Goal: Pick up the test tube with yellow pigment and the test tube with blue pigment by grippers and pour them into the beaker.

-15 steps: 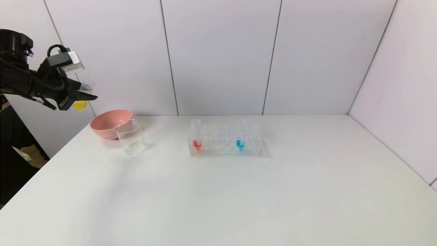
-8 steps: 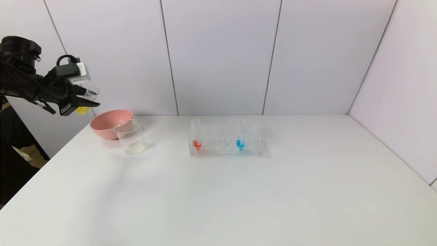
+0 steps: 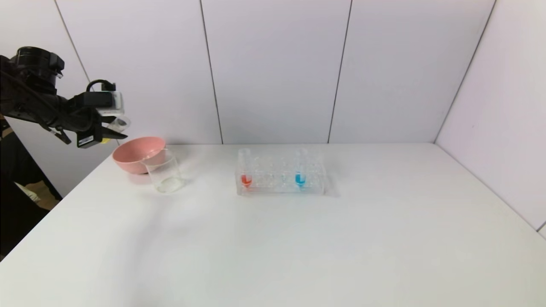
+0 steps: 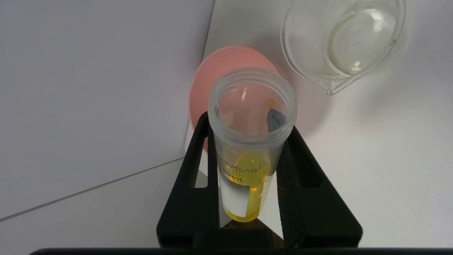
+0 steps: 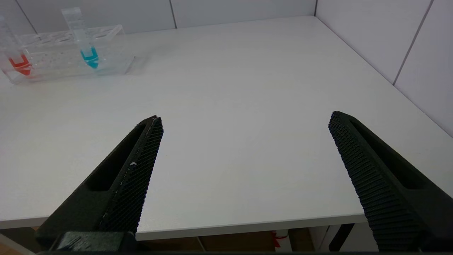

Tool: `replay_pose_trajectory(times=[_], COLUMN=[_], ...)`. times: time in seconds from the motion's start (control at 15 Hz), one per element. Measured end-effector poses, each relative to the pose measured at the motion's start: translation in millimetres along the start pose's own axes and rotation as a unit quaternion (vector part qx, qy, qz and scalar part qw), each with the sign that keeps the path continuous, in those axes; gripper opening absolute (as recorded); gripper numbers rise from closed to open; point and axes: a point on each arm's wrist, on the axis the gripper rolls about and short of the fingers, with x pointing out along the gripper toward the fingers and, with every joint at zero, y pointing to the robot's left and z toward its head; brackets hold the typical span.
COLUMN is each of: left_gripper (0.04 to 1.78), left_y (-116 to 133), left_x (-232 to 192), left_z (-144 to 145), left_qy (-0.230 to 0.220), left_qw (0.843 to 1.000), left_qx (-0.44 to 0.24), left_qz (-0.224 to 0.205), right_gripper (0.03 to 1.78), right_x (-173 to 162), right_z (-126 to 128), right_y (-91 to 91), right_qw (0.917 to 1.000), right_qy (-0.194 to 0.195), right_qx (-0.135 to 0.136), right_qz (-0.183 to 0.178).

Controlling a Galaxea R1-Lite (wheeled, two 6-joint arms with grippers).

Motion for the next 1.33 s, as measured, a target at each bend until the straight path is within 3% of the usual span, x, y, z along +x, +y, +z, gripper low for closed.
replay_pose_trajectory(times=[0.6,1.33], left_gripper=[0.47,0.47], left_y=[-2.6,-3.3], left_x=[1.6,10.0], left_z=[8.2,11.4], left_qy=[0.024,0.043], left_qw=[0.998,0.996], left_qx=[0.064,0.076], left_qz=[-0.01,-0.012], right_gripper=[1.71,1.71], right_x=[0.0,0.0], right_z=[0.0,0.0], right_y=[0.0,0.0], right_qw=[1.0,1.0], right_qy=[0.0,0.0], right_qx=[0.0,0.0], right_qz=[0.0,0.0])
